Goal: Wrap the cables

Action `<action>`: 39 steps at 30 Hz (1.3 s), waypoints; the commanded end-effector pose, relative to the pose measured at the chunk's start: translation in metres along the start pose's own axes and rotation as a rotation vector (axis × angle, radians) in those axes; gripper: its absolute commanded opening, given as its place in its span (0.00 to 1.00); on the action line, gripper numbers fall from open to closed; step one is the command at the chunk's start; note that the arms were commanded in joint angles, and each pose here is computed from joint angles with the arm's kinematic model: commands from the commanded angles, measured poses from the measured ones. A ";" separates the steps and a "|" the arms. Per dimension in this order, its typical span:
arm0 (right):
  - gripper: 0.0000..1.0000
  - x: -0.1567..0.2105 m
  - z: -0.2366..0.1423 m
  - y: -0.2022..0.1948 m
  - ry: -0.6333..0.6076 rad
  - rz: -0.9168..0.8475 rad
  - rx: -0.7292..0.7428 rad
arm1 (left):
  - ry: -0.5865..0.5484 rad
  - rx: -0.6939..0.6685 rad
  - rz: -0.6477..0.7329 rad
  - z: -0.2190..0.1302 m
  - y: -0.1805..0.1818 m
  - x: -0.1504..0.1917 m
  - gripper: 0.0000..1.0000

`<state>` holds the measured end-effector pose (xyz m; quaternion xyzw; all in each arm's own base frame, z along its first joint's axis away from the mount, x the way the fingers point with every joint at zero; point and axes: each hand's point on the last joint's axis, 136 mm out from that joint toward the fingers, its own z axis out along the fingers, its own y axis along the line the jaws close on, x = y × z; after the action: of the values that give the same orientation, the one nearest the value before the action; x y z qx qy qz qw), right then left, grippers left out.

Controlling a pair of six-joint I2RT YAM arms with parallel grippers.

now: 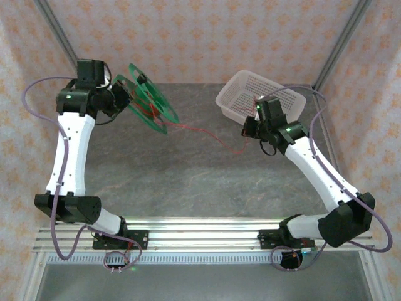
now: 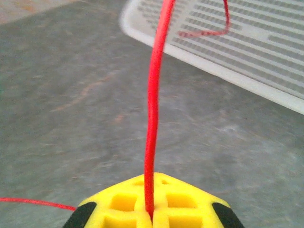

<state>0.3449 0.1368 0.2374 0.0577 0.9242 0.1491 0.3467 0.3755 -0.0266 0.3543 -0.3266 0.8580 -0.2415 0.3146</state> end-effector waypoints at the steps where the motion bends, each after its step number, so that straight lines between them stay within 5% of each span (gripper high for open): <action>1: 0.00 0.006 0.007 -0.048 0.000 0.041 0.180 | -0.025 0.175 0.031 -0.041 -0.033 -0.009 0.00; 27: 0.00 0.013 0.075 -0.102 0.138 0.229 0.256 | 0.155 0.556 -0.113 -0.068 -0.081 0.004 0.00; 39: 0.00 -0.017 0.096 -0.131 0.136 0.272 0.301 | 0.381 0.578 0.174 -0.061 -0.109 0.087 0.00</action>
<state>0.4137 0.0465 0.1304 0.2150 0.9447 0.0717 0.2370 0.3461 -0.1264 0.4015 -0.1985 0.8241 -0.4797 0.2265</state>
